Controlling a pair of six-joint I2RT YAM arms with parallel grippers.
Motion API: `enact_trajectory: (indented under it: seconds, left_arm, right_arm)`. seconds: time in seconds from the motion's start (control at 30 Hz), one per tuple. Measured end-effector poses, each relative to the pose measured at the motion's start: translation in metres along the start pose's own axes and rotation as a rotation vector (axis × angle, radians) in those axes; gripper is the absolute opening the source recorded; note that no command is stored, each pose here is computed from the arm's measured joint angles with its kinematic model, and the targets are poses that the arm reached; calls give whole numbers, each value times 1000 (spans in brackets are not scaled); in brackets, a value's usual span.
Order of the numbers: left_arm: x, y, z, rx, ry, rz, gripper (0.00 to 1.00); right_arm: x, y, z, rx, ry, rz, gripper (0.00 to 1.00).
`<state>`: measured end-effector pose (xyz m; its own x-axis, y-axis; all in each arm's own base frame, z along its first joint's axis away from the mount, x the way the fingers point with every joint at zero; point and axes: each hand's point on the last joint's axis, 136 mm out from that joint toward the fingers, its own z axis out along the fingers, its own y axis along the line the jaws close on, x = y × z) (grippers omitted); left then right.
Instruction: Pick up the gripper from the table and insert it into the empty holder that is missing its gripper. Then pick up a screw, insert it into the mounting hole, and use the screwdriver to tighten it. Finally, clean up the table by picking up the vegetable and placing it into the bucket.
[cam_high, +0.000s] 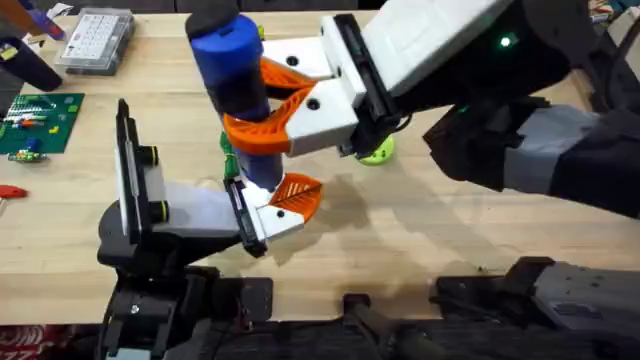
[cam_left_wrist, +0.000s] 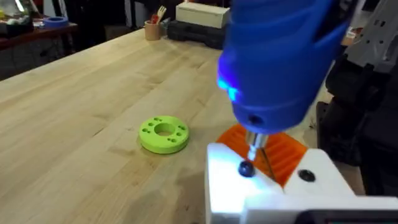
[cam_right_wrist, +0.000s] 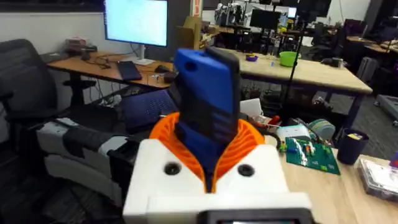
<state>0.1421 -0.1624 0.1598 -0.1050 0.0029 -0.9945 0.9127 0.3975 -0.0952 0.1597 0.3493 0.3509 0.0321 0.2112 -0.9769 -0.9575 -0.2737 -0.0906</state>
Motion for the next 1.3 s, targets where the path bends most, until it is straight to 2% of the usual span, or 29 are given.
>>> enact_trajectory:
  seconds: [1.3]
  left_arm:
    - [0, 0, 0, 0, 0, 0, 14]
  right_arm:
    - [10, -5, 1, 9, 12, 33, 33]
